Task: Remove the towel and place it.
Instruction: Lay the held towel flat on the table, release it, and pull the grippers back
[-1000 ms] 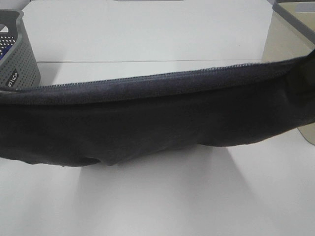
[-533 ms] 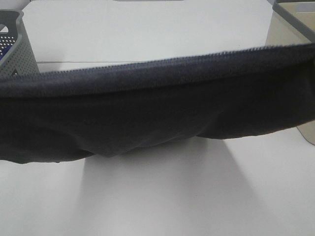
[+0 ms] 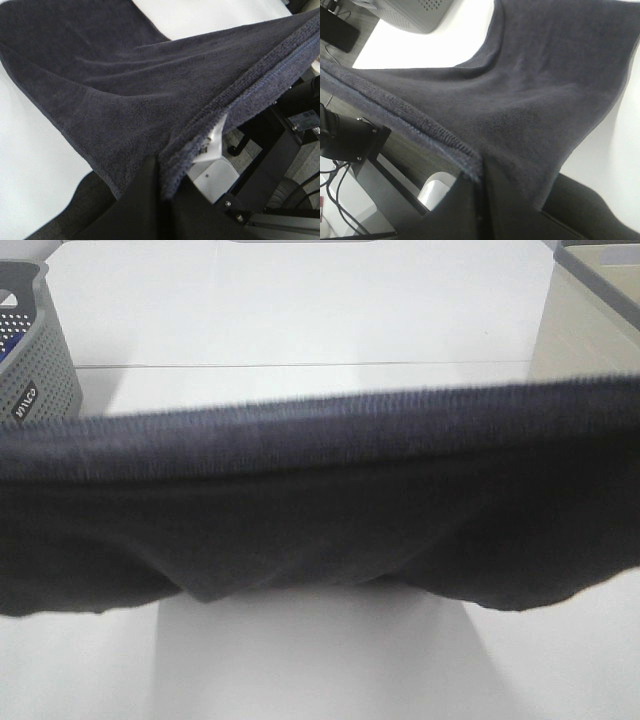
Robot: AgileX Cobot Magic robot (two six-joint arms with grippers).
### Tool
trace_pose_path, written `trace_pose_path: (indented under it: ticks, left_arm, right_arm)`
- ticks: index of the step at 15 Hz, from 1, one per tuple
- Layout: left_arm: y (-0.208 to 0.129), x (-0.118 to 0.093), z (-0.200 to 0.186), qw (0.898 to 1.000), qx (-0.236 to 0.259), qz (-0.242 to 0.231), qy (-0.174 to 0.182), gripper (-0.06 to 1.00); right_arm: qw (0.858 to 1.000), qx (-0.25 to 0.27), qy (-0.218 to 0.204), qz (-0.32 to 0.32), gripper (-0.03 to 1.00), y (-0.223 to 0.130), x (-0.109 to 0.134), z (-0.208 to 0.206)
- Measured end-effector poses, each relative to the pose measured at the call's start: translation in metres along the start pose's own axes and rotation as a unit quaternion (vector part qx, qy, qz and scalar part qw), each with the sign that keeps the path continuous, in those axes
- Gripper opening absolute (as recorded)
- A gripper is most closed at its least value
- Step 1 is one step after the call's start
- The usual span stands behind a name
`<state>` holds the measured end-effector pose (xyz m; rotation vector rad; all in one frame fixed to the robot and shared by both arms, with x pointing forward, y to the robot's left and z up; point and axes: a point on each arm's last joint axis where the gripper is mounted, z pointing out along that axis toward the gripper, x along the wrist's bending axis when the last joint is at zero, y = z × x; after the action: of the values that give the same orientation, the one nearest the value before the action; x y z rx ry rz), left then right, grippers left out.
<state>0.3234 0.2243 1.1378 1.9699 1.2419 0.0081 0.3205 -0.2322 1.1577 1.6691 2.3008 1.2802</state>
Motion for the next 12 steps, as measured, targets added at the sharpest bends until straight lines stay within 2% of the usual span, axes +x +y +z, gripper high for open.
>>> trace_pose_path:
  ticks: [4, 7, 9, 12]
  left_arm:
    - [-0.026, 0.016, 0.039, 0.995, 0.084, -0.052, -0.01, 0.0]
    - [-0.033, 0.029, 0.068, 0.984, 0.152, -0.095, -0.008, 0.0]
    - [-0.034, 0.036, 0.084, 0.975, 0.191, -0.114, -0.002, 0.0]
    - [-0.034, 0.049, 0.109, 0.957, 0.253, -0.138, 0.013, 0.0]
  right_arm:
    - [0.997, 0.071, -0.013, 0.038, 0.02, -0.032, -0.021, 0.033]
    - [0.99, 0.123, -0.025, 0.063, 0.02, -0.034, -0.033, 0.055]
    - [0.98, 0.175, -0.038, 0.086, 0.02, -0.035, -0.045, 0.077]
    - [0.954, 0.266, -0.052, 0.127, 0.02, -0.037, -0.063, 0.114]
